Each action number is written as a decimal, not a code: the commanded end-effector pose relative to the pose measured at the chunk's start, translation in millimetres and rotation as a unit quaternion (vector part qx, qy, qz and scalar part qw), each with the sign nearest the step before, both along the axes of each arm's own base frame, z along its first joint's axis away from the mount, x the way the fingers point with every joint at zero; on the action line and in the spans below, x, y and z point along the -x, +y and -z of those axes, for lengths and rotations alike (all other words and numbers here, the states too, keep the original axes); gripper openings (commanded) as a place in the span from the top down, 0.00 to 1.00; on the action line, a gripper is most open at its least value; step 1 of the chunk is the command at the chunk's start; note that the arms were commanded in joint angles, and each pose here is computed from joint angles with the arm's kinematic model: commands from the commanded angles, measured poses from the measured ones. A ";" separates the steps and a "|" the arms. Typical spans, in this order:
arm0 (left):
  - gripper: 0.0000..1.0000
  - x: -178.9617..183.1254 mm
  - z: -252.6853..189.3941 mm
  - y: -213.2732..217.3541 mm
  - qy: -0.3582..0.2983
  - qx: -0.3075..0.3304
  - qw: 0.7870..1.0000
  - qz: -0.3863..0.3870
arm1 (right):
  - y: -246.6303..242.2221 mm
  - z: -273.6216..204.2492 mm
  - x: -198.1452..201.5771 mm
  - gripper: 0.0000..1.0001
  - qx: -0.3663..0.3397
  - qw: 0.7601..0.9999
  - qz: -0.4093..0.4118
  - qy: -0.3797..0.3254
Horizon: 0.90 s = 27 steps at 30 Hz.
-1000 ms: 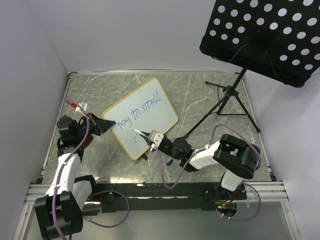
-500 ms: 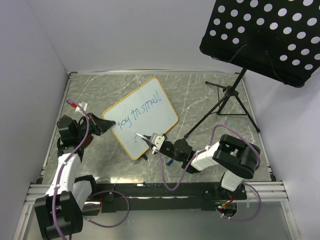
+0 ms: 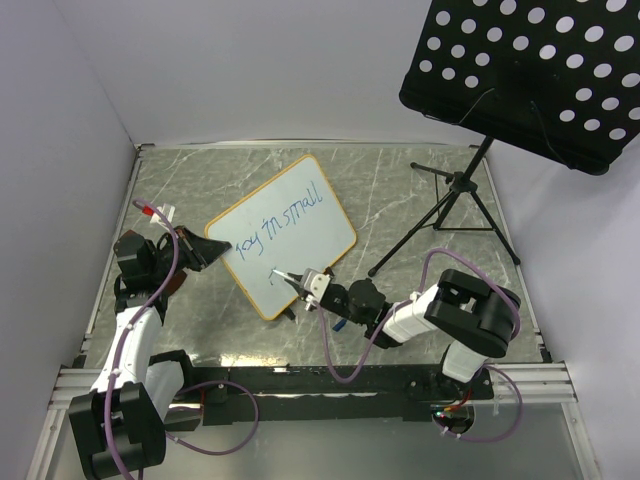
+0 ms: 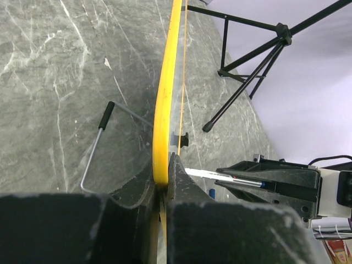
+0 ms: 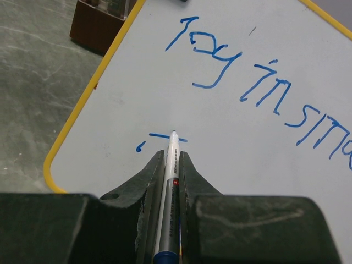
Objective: Write a sentence on the whiteboard
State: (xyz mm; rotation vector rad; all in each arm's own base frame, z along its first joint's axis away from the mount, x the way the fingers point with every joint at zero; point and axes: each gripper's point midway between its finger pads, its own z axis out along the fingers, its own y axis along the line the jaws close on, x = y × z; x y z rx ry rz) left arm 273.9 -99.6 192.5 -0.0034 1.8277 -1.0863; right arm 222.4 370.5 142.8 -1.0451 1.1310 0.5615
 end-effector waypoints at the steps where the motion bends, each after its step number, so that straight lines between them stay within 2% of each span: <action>1: 0.99 4.0 -3.7 -5.6 -0.034 -0.029 0.999 0.029 | -0.6 -46.0 7.1 1.00 -0.089 0.995 -0.017 -0.045; 19: 0.99 4.0 -4.4 -5.3 -0.036 -0.031 0.999 0.027 | -14.5 -35.5 21.7 1.00 -0.067 0.996 -0.032 -0.043; 27: 0.99 4.4 -4.9 -5.1 -0.037 -0.031 0.998 0.027 | -17.4 -48.2 2.2 1.00 -0.082 0.995 0.009 -0.059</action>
